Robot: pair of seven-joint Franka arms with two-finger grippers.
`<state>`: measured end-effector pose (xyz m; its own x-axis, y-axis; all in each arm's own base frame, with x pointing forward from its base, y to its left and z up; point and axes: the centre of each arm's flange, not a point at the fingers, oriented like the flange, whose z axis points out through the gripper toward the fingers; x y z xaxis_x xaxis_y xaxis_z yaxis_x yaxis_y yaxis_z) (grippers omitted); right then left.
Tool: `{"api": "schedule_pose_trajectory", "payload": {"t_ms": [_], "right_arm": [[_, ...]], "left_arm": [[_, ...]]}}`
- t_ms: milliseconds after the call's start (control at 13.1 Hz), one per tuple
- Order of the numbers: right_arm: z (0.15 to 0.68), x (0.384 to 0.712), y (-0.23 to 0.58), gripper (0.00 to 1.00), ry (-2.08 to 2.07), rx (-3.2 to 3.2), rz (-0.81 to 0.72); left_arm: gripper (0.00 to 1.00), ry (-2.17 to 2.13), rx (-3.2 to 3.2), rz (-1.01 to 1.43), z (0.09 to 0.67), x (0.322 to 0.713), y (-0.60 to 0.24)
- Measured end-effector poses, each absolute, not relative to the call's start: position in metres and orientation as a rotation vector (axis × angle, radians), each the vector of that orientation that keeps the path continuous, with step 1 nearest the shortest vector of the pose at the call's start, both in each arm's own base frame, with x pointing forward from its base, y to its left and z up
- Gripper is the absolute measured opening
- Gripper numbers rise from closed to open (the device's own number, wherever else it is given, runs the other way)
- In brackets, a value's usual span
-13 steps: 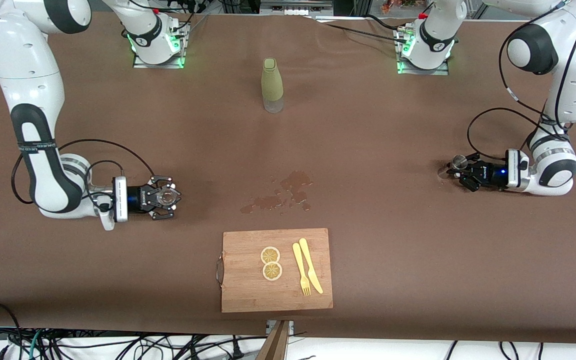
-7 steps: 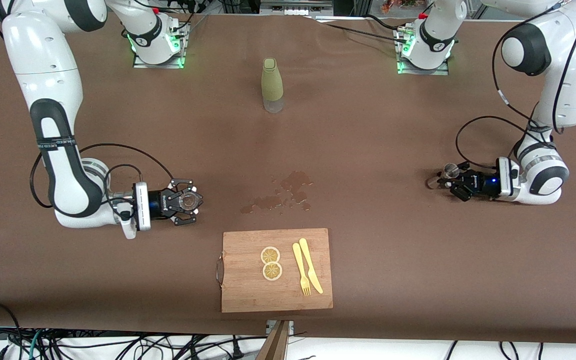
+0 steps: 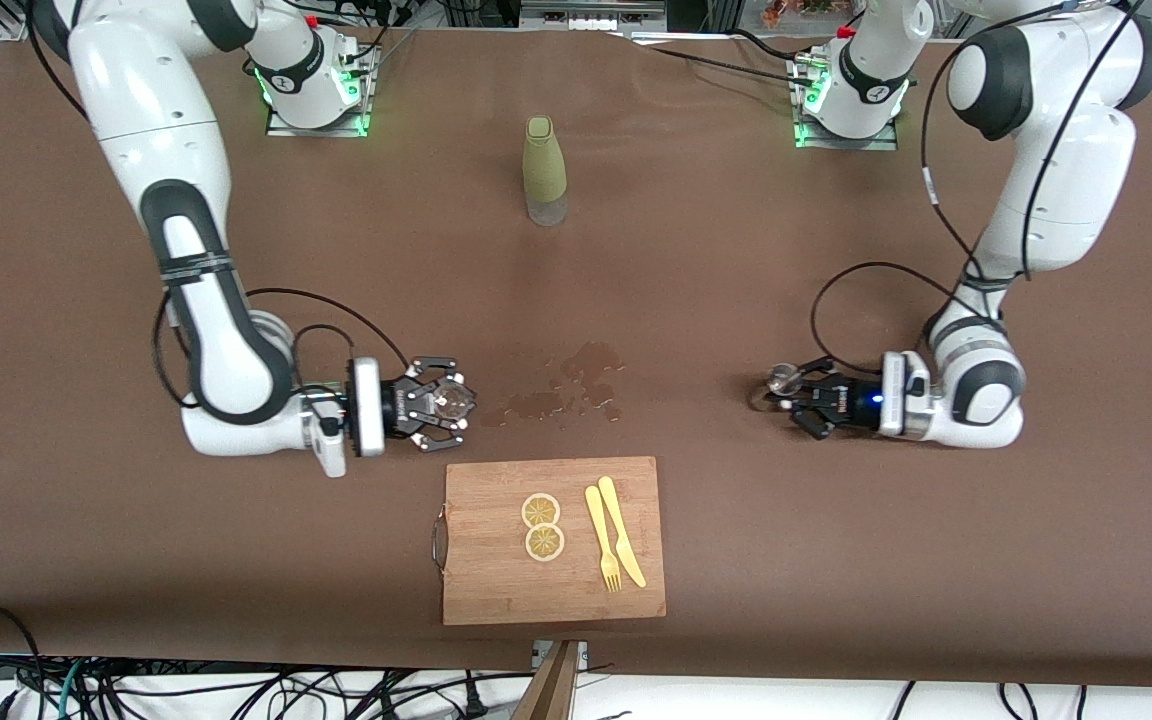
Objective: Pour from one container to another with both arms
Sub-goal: 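Carry the beaker with the right gripper toward the jigger in the left gripper, then tilt the beaker with the right gripper to pour into the jigger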
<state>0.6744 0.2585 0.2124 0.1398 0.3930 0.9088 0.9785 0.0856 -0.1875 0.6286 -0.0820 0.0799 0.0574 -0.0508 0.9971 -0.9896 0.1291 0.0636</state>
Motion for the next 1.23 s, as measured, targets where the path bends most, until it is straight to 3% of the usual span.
{"api": "schedule_pose_trajectory", "payload": {"t_ms": [536, 1226], "right_arm": [[0.251, 0.664, 0.374, 0.14, -1.407, -1.704, -0.824], [0.25, 0.644, 0.409, 0.14, -1.677, -1.782, -0.704]], "left_arm": [[0.21, -1.189, 1.268, 0.977, 0.079, 0.62, -0.235], [0.21, -1.204, 1.248, 0.99, 0.087, 0.617, -0.305]]}}
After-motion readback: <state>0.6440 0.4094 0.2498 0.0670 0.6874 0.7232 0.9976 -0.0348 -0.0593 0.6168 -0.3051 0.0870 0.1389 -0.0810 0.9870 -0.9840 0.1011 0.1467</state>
